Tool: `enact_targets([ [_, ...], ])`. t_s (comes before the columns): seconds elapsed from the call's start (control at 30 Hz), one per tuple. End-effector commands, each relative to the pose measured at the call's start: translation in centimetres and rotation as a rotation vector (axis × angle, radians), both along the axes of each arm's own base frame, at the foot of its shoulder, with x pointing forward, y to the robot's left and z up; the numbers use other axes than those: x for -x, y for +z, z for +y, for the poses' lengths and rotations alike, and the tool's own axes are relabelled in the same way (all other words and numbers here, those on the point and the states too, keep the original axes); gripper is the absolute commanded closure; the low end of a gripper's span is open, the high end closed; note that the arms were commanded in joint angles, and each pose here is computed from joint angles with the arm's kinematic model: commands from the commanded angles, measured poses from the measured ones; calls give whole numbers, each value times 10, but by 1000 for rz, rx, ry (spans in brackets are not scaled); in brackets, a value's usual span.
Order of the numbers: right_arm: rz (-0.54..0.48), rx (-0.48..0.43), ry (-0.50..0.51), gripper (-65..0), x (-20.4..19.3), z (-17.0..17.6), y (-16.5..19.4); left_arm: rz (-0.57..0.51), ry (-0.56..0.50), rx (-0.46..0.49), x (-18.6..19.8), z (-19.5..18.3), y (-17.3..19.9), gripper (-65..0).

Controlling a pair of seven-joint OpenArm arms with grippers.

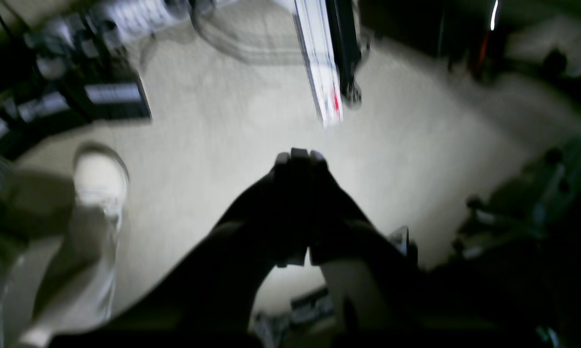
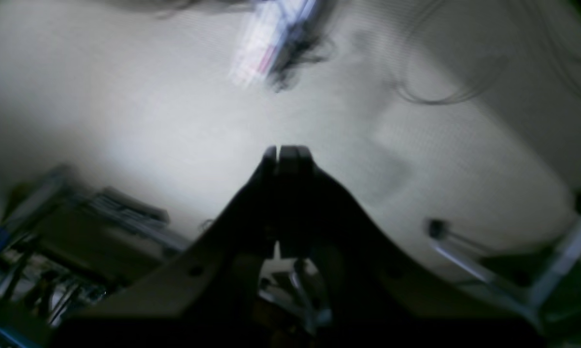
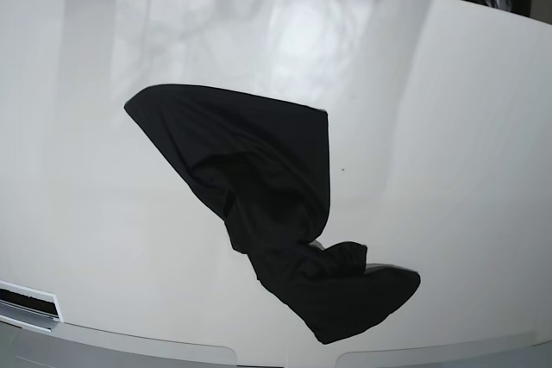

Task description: Layout the t-shirt on the table in an organized manner, then fold the t-shirt properly

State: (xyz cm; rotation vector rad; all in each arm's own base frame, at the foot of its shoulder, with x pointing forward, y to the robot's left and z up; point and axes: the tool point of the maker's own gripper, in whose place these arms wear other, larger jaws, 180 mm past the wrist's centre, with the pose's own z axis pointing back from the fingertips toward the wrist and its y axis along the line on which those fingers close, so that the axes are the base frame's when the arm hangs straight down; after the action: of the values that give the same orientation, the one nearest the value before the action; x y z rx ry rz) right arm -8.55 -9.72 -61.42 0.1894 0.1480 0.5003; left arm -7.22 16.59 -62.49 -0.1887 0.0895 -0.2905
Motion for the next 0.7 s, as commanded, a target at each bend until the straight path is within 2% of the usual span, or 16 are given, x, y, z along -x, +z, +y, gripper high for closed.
enact_targets([
  [0.0, -11, 17, 5, 0, -1, -4, 5, -5, -3, 1, 0, 4, 5, 0],
  [0.13, 45, 30, 16, 0, 24, 2, 33, 15, -43, 11, 15, 16, 27, 0],
  [0.27, 63, -6, -25, 0, 47, 10, 67, 0, -72, 55, 24, 19, 59, 0],
  [0.4, -5, -13, -20, 0, 46, 6, 106, -90, -72, 95, 6, 19, 98, 0],
  [0.53, -96, 56, -2, 0, 24, -15, 148, -175, -59, 111, -31, 17, 141, 0],
  [0.67, -261, 134, 55, 0, -10, -28, 191, -302, -61, 148, -65, 14, 183, 0],
])
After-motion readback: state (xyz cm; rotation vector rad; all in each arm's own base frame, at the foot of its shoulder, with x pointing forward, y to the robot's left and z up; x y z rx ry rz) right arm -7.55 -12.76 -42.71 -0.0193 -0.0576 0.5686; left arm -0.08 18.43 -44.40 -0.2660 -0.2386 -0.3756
